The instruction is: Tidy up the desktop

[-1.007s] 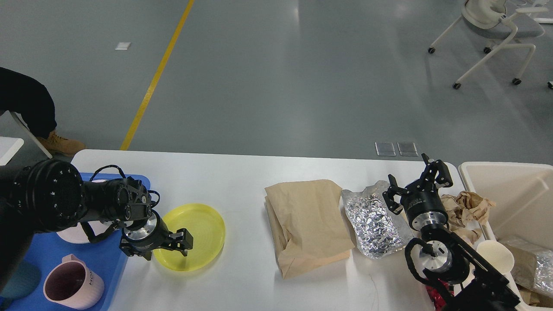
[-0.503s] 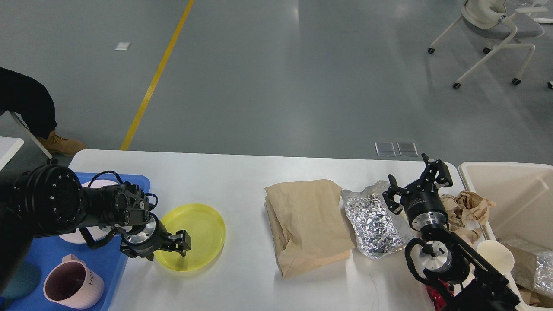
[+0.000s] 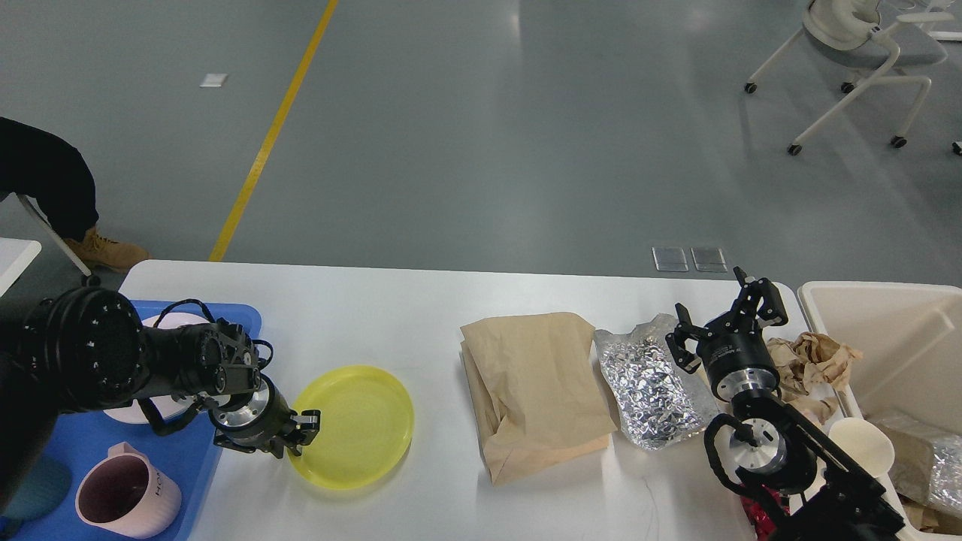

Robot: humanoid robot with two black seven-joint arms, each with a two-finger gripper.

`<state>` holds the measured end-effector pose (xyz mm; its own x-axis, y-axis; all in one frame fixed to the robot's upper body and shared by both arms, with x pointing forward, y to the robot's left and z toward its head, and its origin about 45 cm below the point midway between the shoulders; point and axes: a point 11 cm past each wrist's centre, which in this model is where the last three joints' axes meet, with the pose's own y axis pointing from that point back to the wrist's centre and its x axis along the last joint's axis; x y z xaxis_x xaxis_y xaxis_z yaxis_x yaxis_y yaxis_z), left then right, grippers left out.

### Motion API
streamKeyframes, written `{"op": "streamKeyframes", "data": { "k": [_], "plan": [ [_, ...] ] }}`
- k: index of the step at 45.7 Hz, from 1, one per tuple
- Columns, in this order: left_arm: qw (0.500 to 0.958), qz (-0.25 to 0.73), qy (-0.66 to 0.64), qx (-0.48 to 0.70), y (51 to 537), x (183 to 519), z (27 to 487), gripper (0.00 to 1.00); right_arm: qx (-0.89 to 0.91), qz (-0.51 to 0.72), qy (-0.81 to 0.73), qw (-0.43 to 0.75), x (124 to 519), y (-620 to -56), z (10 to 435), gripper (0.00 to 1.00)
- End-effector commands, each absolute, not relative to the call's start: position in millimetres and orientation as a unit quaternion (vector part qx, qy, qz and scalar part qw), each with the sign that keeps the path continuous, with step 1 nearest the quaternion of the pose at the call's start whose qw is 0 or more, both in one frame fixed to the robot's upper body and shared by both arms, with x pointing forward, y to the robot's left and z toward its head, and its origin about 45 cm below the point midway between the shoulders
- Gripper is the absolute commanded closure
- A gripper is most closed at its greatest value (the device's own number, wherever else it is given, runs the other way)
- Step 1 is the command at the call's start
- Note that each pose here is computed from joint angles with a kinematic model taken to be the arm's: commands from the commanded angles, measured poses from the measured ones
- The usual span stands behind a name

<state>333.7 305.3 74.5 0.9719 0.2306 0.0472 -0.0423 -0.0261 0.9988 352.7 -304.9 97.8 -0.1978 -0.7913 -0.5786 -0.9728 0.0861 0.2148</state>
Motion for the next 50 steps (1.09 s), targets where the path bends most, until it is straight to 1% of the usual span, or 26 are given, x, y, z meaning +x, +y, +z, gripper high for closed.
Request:
{"op": "streamKeyframes", "data": {
  "k": [1,13,19,28,39,45,50],
  "plan": [
    [0.690,0.092,0.073,0.714,307.5,331.5,74.7,0.99,-0.613,0.285,0.719,0.159,352.8,-304.8,98.0,0.00],
    [0.691,0.090,0.079,0.713,308.7,330.9,75.9,1.00,-0.613,0.285,0.720,0.159,352.2,-304.9,97.4,0.00],
    [0.694,0.092,0.079,0.709,307.1,336.9,84.0,1.00,-0.613,0.285,0.719,0.159,352.8,-304.8,98.0,0.00],
    [0.695,0.114,0.085,0.705,325.0,358.6,119.2,1.00,-0.613,0.285,0.720,0.159,352.6,-305.1,97.6,0.00],
    [0.696,0.148,0.075,0.699,328.9,376.5,141.6,1.00,-0.613,0.285,0.720,0.159,352.6,-305.0,97.5,0.00],
    [0.694,0.161,0.064,0.699,330.9,389.4,163.8,1.00,-0.613,0.285,0.719,0.159,352.8,-304.8,98.0,0.00],
    [0.700,0.157,0.071,0.693,331.8,393.9,180.8,1.00,-0.613,0.285,0.719,0.159,352.8,-304.8,98.0,0.00]
  ]
}}
